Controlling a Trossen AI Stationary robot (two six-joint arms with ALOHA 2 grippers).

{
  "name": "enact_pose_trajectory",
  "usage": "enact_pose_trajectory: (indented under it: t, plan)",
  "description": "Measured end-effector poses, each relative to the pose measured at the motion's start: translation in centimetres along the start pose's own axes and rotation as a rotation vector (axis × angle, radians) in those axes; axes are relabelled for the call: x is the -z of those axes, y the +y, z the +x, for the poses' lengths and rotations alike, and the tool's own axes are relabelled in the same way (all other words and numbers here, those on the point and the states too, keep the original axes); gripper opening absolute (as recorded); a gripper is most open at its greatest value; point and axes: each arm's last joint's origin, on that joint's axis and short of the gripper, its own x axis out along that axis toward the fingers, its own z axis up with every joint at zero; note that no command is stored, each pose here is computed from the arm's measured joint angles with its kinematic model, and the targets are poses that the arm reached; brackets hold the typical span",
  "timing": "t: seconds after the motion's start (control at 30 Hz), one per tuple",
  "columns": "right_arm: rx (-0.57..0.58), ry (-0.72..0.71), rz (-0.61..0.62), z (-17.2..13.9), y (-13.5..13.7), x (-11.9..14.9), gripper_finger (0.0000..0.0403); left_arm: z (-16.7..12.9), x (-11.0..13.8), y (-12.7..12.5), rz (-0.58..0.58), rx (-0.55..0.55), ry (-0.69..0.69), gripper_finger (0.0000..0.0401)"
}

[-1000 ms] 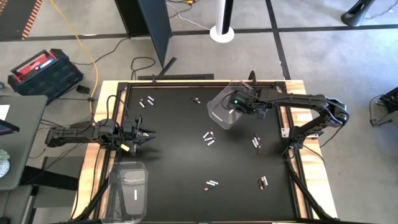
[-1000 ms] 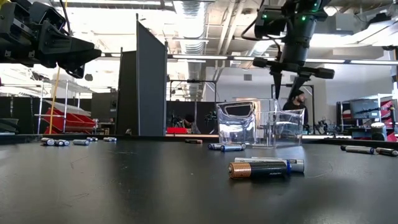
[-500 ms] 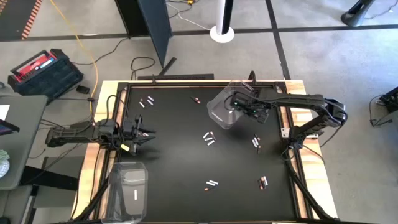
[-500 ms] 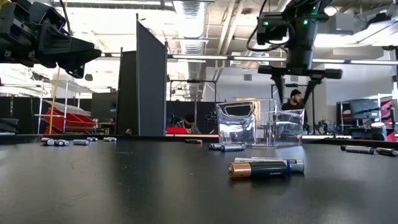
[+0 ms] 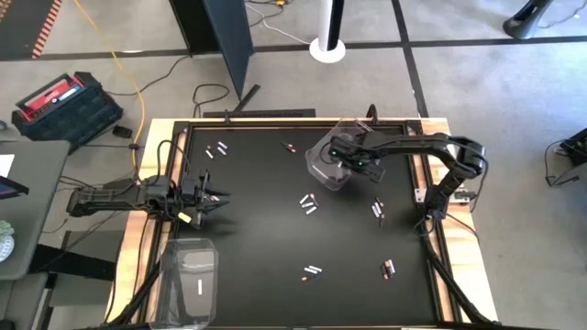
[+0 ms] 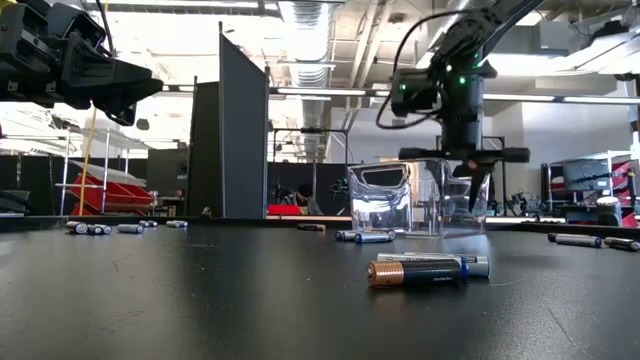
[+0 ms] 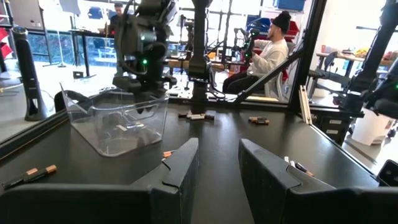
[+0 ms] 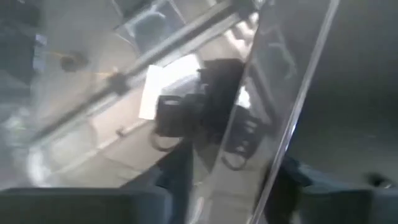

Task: Sort batteries
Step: Adjust the right transparent bin

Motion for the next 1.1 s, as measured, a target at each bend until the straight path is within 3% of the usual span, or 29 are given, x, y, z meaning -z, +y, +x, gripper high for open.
enact_pose_trajectory:
  t: [0.13,0.2,0.53,0.8,1.1]
  plan:
    - [0.009,-0.020,-0.047,-0.1,-0.2,-0.4,0.0042,0.0,0.0,0.0,0.000,0.000,0.000,0.0112]
    - [-0.009,-0.043,-0.084,-0.6,-0.2,-1.0,0.0015,0.0,0.0,0.0,0.000,0.000,0.001,0.0112]
    - [-0.105,-0.098,-0.245,-4.3,-2.0,-5.9,0.0004,0.0,0.0,0.0,0.000,0.000,0.001,0.0112]
    - [-0.044,-0.071,-0.389,-5.5,-4.6,-9.2,0.0002,0.0,0.0,0.0,0.000,0.000,0.000,0.0112]
    - [-0.106,-0.093,-0.430,-6.4,-7.3,-12.1,0.0001,0.0,0.0,0.0,0.000,0.000,0.000,0.0112]
